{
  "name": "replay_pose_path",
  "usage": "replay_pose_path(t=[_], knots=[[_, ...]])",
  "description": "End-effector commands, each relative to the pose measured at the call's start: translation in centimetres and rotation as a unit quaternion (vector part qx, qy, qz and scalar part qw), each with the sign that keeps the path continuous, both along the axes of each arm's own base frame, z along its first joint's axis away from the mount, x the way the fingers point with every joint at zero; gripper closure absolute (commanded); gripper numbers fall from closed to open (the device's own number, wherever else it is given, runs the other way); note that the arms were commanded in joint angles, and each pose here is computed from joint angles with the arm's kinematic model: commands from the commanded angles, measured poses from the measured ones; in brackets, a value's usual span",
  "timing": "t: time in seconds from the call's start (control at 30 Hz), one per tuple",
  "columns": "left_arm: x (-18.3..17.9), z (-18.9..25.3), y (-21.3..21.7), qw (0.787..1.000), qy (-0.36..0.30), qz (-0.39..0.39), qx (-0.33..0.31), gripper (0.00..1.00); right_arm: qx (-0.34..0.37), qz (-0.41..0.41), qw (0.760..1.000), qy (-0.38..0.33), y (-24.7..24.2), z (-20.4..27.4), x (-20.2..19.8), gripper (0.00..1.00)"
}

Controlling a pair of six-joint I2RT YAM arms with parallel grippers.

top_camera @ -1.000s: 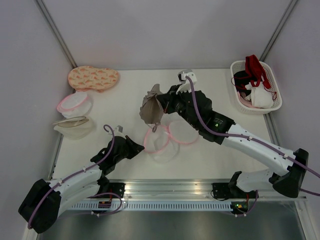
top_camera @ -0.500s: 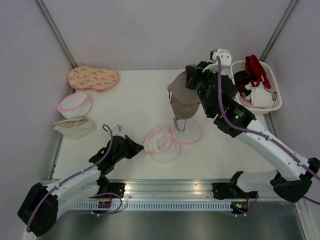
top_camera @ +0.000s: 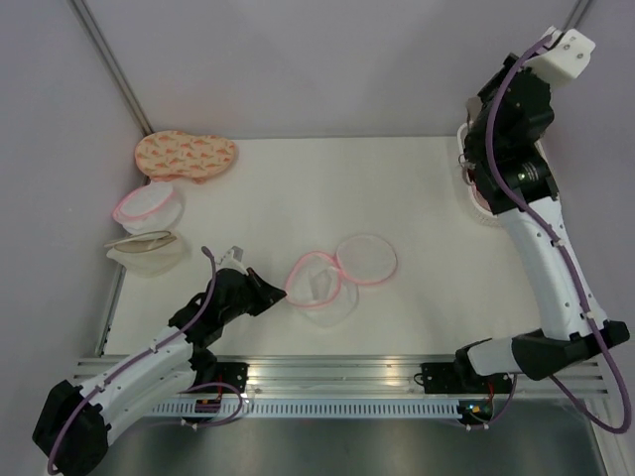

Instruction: Unzip the laundry bag and remove the bra

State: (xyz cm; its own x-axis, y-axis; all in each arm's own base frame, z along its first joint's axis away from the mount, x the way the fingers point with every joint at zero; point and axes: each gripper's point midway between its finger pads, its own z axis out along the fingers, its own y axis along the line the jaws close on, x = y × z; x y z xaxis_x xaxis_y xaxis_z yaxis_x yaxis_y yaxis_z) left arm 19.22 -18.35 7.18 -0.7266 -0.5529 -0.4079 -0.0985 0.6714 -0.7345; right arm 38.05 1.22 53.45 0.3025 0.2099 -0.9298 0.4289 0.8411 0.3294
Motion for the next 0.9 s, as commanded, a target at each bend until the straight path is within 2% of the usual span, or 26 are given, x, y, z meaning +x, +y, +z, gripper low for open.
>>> replay_pose_path(t=[0.0, 0.23, 0.27, 0.3, 0.4, 0.57, 0.7, 0.83, 0.87], knots=[[-0.3, 2.2, -0.6, 0.999, -0.024, -0.032, -0.003, 0.98, -0.006, -0.052, 0.999, -0.008, -4.2, 1.3, 2.2, 0.99], [-1.0, 3.0, 0.0, 0.999, -0.024, -0.035, 0.004, 0.98, 0.013, -0.081, 0.997, 0.015, -11.1, -2.2, 10.7, 1.00], [-1.2, 3.0, 0.1, 0.999, -0.023, -0.036, 0.004, 0.98, 0.014, -0.073, 0.997, 0.035, -11.3, -4.4, 13.1, 0.99], [-1.2, 3.1, 0.2, 0.999, -0.024, -0.035, 0.004, 0.98, 0.026, -0.092, 0.995, 0.030, -13.7, -4.8, 13.5, 1.00], [-1.4, 3.1, 0.4, 0.999, -0.021, -0.034, 0.009, 0.98, 0.042, -0.092, 0.993, 0.064, -15.9, -9.7, 17.4, 1.00], [-1.7, 3.2, 0.9, 0.999, -0.020, -0.027, 0.012, 0.98, 0.062, -0.084, 0.983, 0.153, -17.0, -20.2, 22.5, 0.99], [-1.8, 3.3, 1.3, 0.999, -0.025, -0.018, 0.010, 0.98, 0.080, -0.070, 0.975, 0.195, -16.5, -24.8, 23.4, 0.99], [-2.0, 3.2, 1.4, 1.000, -0.025, -0.018, 0.009, 0.98, 0.078, -0.052, 0.973, 0.209, -16.0, -26.0, 23.7, 1.00], [-2.0, 3.2, 1.4, 1.000, -0.024, -0.017, 0.009, 0.98, 0.077, -0.047, 0.969, 0.228, -15.9, -27.4, 24.0, 0.94]])
